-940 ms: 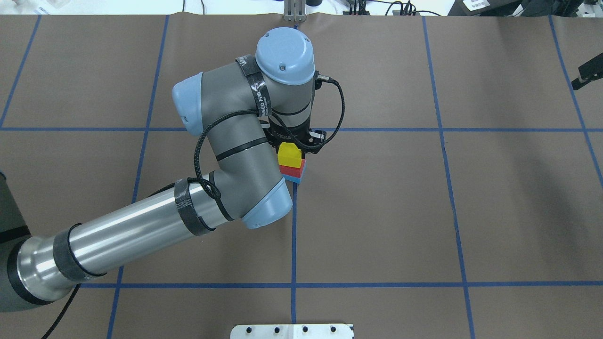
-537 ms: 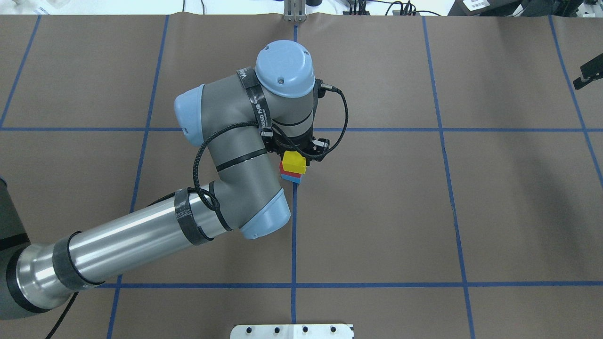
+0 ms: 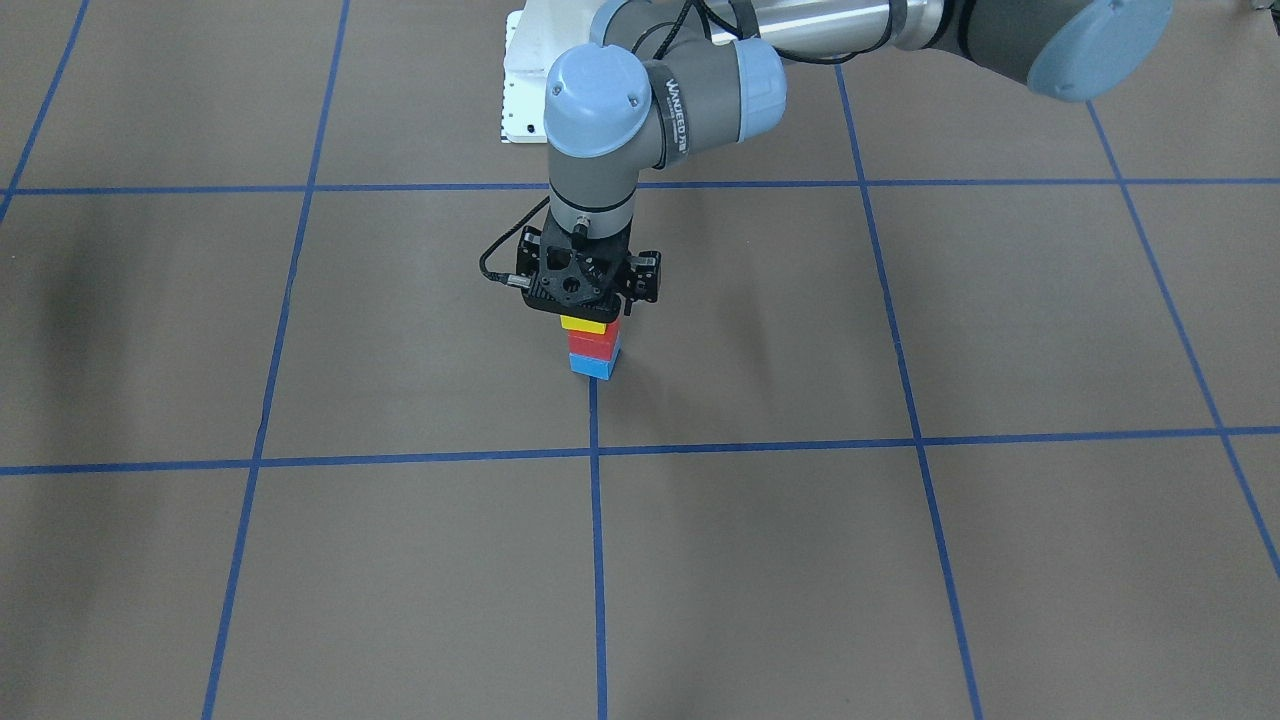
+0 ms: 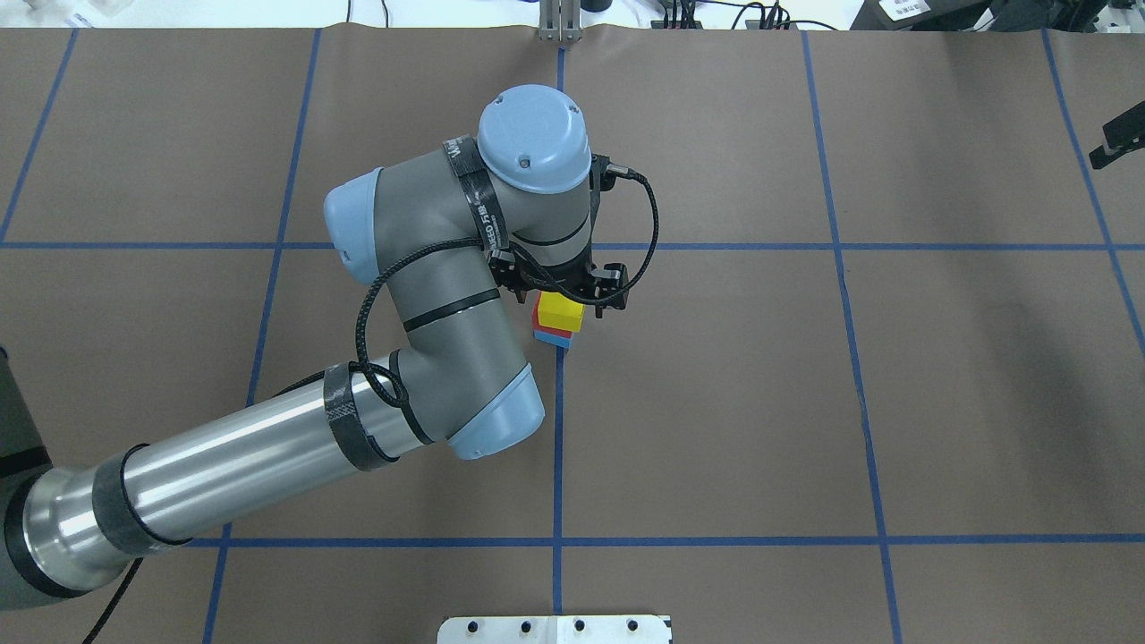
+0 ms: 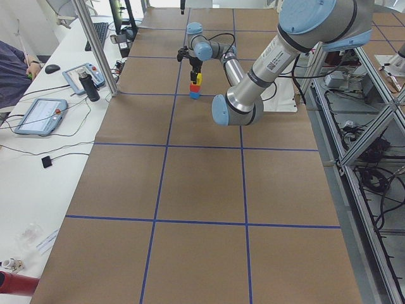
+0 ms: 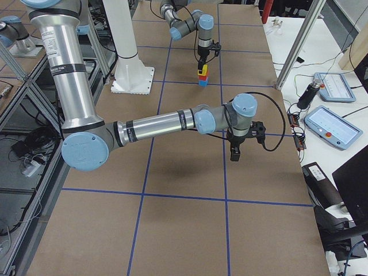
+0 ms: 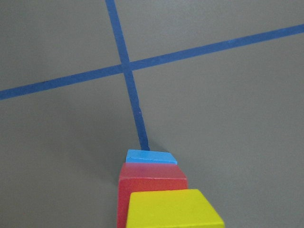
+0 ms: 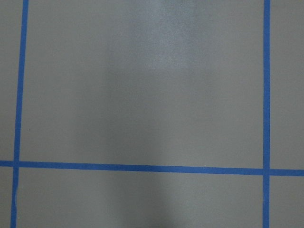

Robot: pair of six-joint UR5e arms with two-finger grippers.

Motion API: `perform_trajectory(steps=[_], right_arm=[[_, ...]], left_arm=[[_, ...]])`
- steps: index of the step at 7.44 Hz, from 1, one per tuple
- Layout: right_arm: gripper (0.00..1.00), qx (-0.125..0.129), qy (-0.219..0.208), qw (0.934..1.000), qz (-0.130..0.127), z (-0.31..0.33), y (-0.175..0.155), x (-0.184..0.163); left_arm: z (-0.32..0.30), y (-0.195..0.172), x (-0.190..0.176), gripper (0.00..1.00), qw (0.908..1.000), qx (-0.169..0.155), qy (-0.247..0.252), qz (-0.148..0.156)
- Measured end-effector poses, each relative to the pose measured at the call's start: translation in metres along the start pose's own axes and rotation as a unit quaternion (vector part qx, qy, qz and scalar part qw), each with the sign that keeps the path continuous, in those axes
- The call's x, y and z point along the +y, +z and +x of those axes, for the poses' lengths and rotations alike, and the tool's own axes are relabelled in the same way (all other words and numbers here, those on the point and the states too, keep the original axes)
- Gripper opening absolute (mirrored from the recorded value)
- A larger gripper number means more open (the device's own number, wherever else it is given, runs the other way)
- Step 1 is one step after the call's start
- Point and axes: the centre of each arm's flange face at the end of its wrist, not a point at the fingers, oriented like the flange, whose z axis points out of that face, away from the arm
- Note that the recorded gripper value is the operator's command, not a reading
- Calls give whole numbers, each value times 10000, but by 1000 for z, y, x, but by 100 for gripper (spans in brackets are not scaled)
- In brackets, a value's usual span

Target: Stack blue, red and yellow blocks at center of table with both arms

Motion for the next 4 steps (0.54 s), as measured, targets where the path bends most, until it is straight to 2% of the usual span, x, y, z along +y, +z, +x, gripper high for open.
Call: perform_trajectory(steps=[1, 2, 4], right_arm=[[100, 1, -5, 10000, 15, 1, -2, 0], [100, 3, -24, 10000, 45, 6, -6, -1], [100, -24, -98, 9999, 72, 35, -14, 7]], left_arm=[[-5, -17, -4, 100, 10000, 10, -41, 51], [-22, -48, -10, 100, 9999, 11, -139, 98], [-122, -113, 0, 100, 9997, 18, -73, 216]])
